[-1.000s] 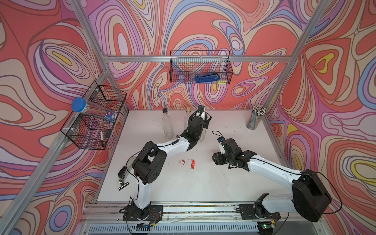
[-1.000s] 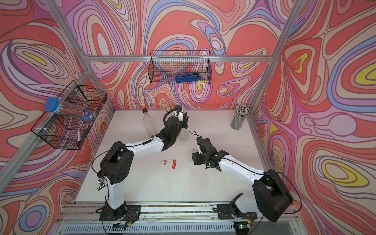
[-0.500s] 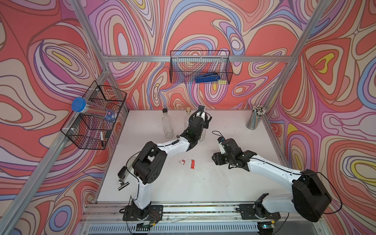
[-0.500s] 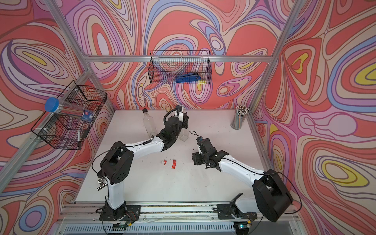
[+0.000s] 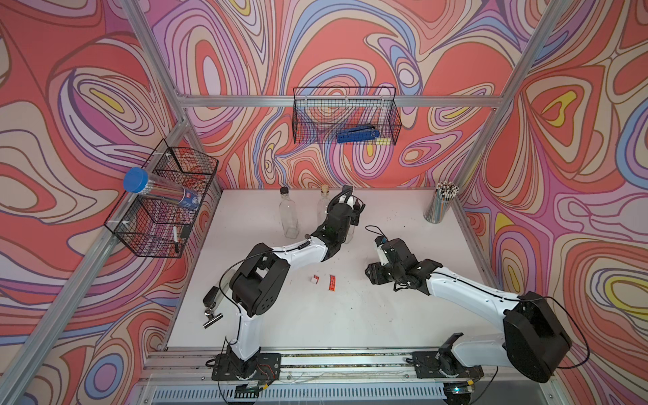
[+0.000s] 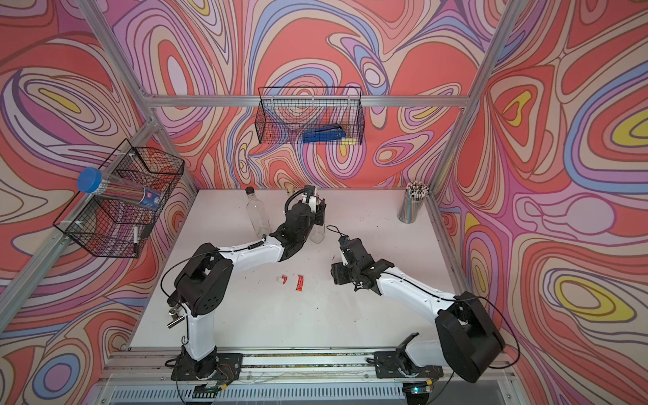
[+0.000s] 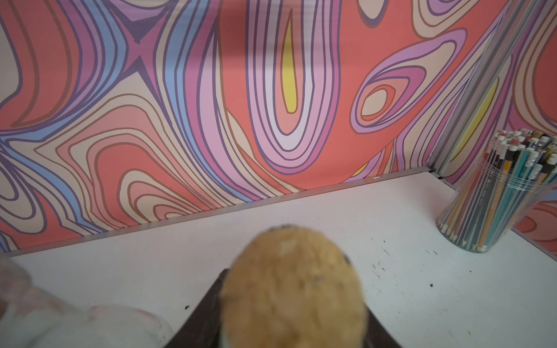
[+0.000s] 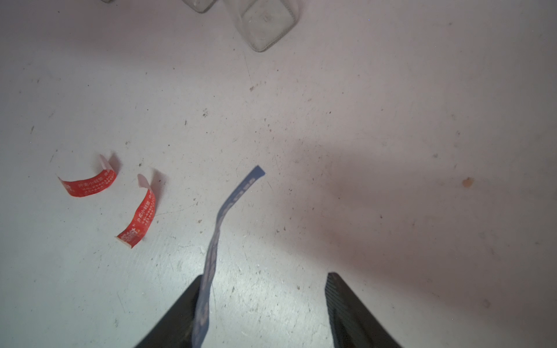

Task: Remove the label from the bottle
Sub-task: Place the bottle at the center of the board, then place the label at the center of the board.

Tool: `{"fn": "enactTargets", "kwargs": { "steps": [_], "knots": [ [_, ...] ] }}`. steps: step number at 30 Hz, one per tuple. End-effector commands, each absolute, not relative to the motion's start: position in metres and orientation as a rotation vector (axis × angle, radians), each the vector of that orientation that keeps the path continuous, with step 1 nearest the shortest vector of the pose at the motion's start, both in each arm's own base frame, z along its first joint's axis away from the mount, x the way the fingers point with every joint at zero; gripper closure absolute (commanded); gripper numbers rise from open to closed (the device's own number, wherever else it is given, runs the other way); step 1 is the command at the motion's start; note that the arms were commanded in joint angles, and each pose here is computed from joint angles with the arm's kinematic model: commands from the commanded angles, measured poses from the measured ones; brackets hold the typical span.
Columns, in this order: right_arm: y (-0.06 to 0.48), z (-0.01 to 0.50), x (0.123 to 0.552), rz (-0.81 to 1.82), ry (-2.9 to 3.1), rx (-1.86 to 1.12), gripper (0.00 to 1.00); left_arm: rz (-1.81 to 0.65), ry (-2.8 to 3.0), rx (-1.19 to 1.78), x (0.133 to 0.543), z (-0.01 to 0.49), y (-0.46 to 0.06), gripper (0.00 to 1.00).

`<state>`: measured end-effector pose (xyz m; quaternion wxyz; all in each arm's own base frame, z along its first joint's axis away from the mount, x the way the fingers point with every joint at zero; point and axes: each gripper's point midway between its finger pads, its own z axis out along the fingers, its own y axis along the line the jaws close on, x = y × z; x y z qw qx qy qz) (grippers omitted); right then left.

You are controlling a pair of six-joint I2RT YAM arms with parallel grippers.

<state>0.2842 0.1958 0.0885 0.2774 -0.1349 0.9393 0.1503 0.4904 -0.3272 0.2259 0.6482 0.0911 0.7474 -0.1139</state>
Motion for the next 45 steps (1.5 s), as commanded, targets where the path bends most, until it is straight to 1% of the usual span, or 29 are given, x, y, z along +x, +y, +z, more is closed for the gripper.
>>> {"fn": "enactTargets", "kwargs": {
  "steps": [1, 3, 8, 19, 23, 25, 27, 28, 29, 31, 36, 40, 45],
  "knots": [
    [0.199, 0.095, 0.288, 0.427, 2.499, -0.359, 0.32, -0.243, 1.74, 0.193, 0.483, 0.216, -0.316, 0.39],
    [0.199, 0.097, 0.288, 0.429, 2.496, -0.361, 0.3, -0.255, 1.733, 0.188, 0.479, 0.221, -0.313, 0.32],
    [0.202, 0.099, 0.29, 0.445, 2.493, -0.365, 0.27, -0.269, 1.725, 0.184, 0.469, 0.231, -0.306, 0.28],
    [0.206, 0.101, 0.291, 0.462, 2.49, -0.369, 0.27, -0.313, 1.712, 0.19, 0.456, 0.242, -0.301, 0.27],
    [0.207, 0.103, 0.29, 0.473, 2.486, -0.369, 0.25, -0.342, 1.703, 0.191, 0.451, 0.247, -0.301, 0.27],
    [0.207, 0.104, 0.29, 0.479, 2.482, -0.37, 0.21, -0.365, 1.699, 0.195, 0.446, 0.252, -0.301, 0.27],
    [0.211, 0.106, 0.289, 0.503, 2.478, -0.382, 0.14, -0.393, 1.707, 0.207, 0.438, 0.256, -0.3, 0.26],
    [0.213, 0.108, 0.287, 0.524, 2.474, -0.393, 0.11, -0.411, 1.721, 0.214, 0.433, 0.256, -0.299, 0.26],
    [0.216, 0.109, 0.286, 0.549, 2.472, -0.406, 0.06, -0.429, 1.736, 0.227, 0.427, 0.257, -0.298, 0.26],
    [0.221, 0.113, 0.282, 0.597, 2.464, -0.43, 0.02, -0.469, 1.784, 0.264, 0.413, 0.253, -0.298, 0.28],
    [0.233, 0.119, 0.273, 0.704, 2.444, -0.475, 0.02, -0.6, 1.917, 0.357, 0.368, 0.234, -0.295, 0.3],
    [0.244, 0.126, 0.268, 0.802, 2.413, -0.509, 0.02, -0.774, 1.994, 0.412, 0.33, 0.212, -0.299, 0.32],
    [0.252, 0.133, 0.268, 0.867, 2.385, -0.521, 0.02, -0.98, 2.047, 0.422, 0.294, 0.182, -0.303, 0.34]
  ]
}}
